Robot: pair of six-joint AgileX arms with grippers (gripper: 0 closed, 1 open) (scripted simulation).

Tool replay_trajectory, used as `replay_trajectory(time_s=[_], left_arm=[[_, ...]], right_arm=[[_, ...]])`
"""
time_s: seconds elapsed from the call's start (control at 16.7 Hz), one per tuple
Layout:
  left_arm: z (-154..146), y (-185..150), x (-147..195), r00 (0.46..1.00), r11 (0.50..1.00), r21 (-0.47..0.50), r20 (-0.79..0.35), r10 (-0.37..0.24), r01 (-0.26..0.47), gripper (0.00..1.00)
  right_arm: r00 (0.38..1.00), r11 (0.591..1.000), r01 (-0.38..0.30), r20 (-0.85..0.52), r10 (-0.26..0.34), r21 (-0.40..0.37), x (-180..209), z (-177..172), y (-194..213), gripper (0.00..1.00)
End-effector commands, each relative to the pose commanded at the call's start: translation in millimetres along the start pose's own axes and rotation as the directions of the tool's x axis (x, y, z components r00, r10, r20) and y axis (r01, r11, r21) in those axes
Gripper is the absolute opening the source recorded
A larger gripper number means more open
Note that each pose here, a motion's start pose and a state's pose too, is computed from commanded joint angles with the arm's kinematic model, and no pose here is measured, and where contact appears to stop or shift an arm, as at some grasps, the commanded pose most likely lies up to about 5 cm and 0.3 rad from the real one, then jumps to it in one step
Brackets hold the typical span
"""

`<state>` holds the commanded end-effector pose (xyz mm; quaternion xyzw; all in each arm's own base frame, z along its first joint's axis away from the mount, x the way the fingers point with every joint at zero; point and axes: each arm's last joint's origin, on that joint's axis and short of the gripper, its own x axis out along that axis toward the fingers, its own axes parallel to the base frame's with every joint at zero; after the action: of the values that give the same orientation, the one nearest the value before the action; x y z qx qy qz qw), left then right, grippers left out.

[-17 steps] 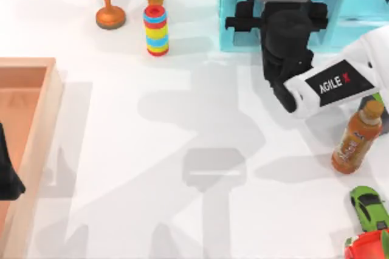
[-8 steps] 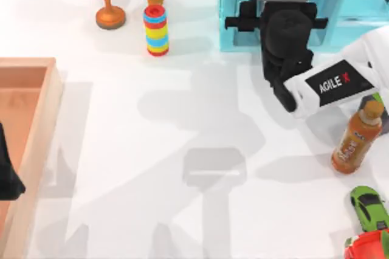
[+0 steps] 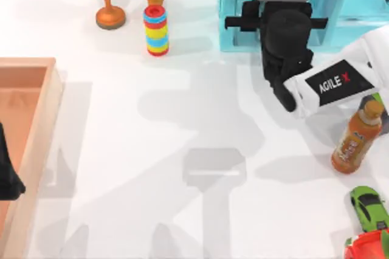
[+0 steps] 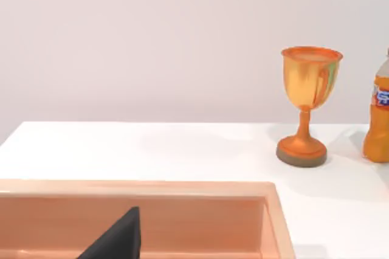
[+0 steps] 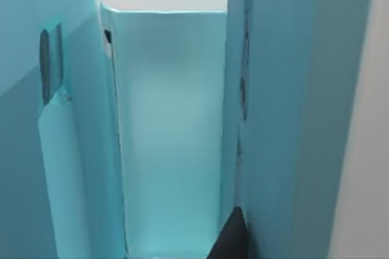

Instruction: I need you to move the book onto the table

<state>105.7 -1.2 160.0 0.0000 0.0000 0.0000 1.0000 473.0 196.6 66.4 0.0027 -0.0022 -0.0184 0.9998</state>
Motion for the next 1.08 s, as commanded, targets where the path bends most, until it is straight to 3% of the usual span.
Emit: replay_trajectory(time_s=[0.6,0.84,1.08], left_arm=[[0,0,0,1.000,1.000,0.000,0.000,0.000,0.000,1.00],[0,0,0,1.000,1.000,0.000,0.000,0.000,0.000,1.00],[0,0,0,1.000,1.000,0.000,0.000,0.000,0.000,1.00]], right_arm=[[1.000,1.000,0.007,-0.003,-0.007,-0.002,-5,10,2,0.00],[0.999,0.999,0.038,-0.011,-0.039,-0.009,-31,61,6,0.00],[0.998,0.999,0.054,-0.010,-0.054,-0.004,-87,132,6,0.00]])
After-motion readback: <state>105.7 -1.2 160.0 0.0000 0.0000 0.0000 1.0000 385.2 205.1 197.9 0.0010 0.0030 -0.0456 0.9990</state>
